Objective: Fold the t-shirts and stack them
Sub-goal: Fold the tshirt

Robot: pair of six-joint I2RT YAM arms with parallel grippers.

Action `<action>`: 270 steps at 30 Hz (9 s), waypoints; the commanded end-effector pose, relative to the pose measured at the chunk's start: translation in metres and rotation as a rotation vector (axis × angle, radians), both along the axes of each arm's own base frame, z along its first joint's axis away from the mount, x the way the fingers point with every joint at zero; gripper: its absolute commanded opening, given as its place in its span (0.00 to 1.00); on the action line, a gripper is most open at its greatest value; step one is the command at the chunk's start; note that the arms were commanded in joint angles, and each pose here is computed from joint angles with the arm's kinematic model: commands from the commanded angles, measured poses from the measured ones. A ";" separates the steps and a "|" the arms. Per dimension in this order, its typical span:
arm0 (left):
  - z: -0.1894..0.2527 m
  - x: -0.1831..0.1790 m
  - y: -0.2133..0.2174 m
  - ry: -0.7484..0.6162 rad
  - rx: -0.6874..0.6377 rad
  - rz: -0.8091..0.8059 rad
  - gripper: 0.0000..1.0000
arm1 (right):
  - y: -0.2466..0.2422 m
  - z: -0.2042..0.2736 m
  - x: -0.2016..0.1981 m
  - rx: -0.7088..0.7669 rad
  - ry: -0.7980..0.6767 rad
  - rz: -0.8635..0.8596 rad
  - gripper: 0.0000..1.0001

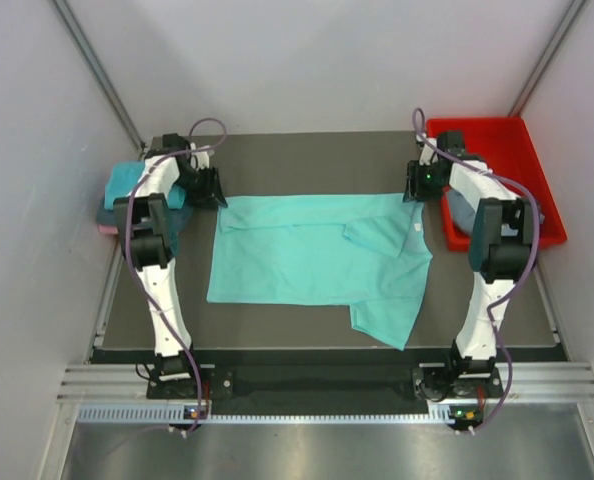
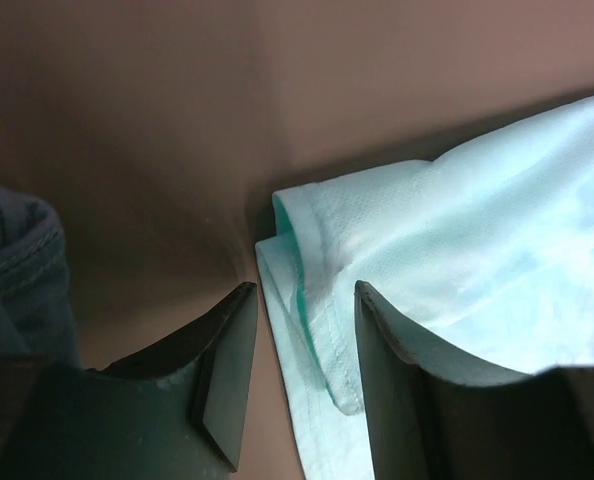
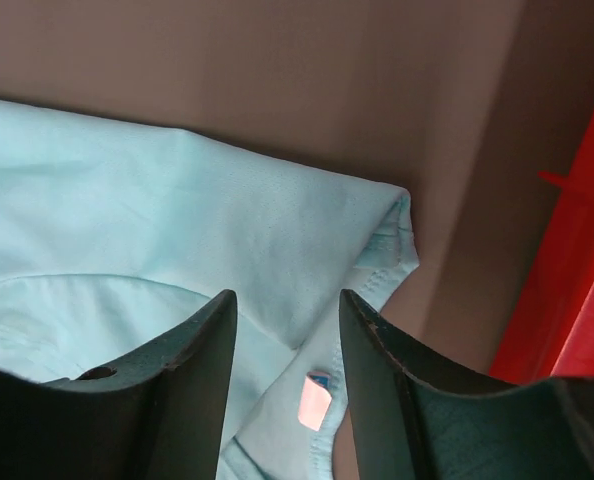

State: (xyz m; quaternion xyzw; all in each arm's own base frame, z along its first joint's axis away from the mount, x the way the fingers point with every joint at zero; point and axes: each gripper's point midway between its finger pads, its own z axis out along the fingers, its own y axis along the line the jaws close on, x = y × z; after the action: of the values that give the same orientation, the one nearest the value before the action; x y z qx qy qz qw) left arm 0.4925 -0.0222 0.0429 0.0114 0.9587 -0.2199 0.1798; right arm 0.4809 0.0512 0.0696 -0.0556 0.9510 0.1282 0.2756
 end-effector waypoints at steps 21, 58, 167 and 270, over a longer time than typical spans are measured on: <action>-0.008 0.024 0.000 -0.042 0.050 0.014 0.00 | -0.010 -0.020 0.035 -0.053 -0.007 -0.015 0.00; -0.028 0.095 0.018 -0.186 0.212 0.070 0.00 | 0.012 -0.011 0.117 -0.051 -0.157 0.000 0.00; 0.042 -0.120 0.002 -0.080 0.175 -0.028 0.57 | 0.099 -0.021 -0.344 -0.393 -0.143 1.378 0.43; 0.055 -0.190 0.001 0.229 0.030 0.044 0.00 | 0.118 0.058 -0.240 -0.459 -0.396 1.160 0.00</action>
State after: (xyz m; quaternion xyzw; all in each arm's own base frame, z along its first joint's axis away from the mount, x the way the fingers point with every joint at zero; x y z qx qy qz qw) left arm 0.2902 -0.0165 0.0674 -0.0605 0.9812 -0.1804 0.0331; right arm 0.2181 0.1628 0.0934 -0.6611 0.7000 0.0470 0.2659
